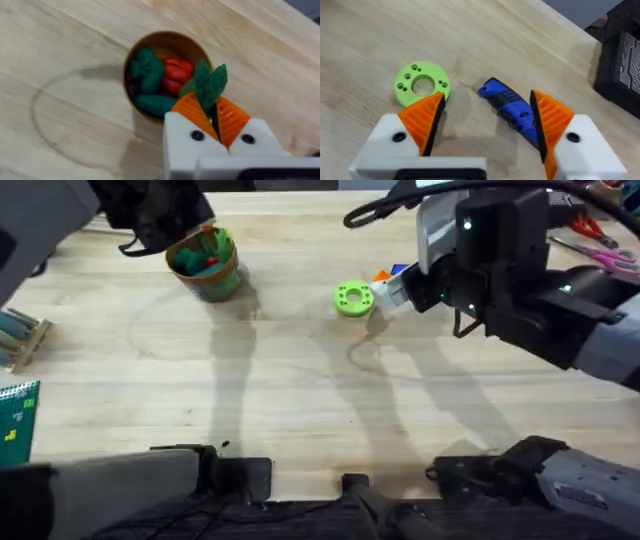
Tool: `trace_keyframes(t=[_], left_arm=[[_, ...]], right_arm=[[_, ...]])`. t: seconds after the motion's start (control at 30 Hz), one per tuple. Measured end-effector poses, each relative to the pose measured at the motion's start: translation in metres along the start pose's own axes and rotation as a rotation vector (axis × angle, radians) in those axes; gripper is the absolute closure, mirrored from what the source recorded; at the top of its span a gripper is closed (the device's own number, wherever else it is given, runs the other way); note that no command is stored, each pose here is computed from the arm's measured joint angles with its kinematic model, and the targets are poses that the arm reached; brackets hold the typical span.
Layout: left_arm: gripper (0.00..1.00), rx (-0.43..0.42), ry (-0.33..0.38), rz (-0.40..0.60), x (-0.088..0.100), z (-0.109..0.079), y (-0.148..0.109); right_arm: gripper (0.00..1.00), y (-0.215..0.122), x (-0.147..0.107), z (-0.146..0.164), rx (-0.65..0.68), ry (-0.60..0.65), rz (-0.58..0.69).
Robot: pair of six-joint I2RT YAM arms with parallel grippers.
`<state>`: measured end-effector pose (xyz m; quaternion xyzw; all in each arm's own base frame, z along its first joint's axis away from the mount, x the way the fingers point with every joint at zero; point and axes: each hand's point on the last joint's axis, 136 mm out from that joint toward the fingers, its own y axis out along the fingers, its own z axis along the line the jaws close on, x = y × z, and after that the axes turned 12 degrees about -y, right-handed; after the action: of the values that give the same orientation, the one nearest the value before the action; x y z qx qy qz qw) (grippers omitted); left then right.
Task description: Pick up the gripper from the table and insert it into the empty holder that is missing its gripper. Then pick up a screw, insert it into the mounting hole, and use the screwdriver to tighten it. Finally, clean up the table by picking up the vegetable and placing it into the bucket.
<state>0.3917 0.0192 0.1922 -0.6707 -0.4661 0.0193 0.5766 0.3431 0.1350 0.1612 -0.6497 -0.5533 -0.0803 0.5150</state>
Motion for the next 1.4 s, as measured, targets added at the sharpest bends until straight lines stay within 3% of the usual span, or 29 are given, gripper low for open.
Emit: trace_keyframes(t=[0.13,0.33,0.37,0.43,0.57,0.63,0.77,0.9,1.1,1.27,1.4], left_arm=[[0.987,0.001,0.046,0.06,0.004,0.015,0.028],[0.987,-0.045,0.132,0.136,0.0,0.022,0.055],[0.925,-0.048,0.151,0.147,-0.002,0.022,0.058],[0.7,-0.056,0.168,0.164,-0.006,0.021,0.062],[0.087,-0.07,0.186,0.162,-0.006,0.019,0.063],[0.021,-0.074,0.188,0.16,-0.004,0.019,0.063],[0.015,-0.068,0.21,0.185,-0.01,0.022,0.059],[0.014,-0.061,0.262,0.219,-0.015,0.024,0.032],[0.014,-0.116,0.345,0.117,-0.003,0.017,-0.063],[0.014,-0.143,0.362,0.16,-0.041,0.036,-0.132],[0.014,-0.15,0.363,0.204,-0.062,0.046,-0.154]], right_arm=[[0.012,0.0,0.0,0.0,0.0,0.0,0.001],[0.012,0.0,-0.003,0.001,0.006,-0.003,0.013],[0.012,0.0,-0.004,0.002,0.007,-0.003,0.016],[0.012,0.0,-0.005,0.002,0.008,-0.002,0.018],[0.012,0.0,-0.006,0.003,0.011,0.004,0.025],[0.012,0.0,-0.006,0.003,0.011,0.029,0.025],[0.012,-0.002,-0.017,0.007,0.027,0.086,0.071],[0.012,-0.018,-0.029,0.008,0.054,0.106,0.151],[0.013,-0.068,-0.008,-0.015,0.053,0.145,0.152],[0.013,-0.11,-0.005,-0.028,0.044,0.209,0.137],[0.013,-0.131,-0.008,-0.034,0.033,0.246,0.106]])
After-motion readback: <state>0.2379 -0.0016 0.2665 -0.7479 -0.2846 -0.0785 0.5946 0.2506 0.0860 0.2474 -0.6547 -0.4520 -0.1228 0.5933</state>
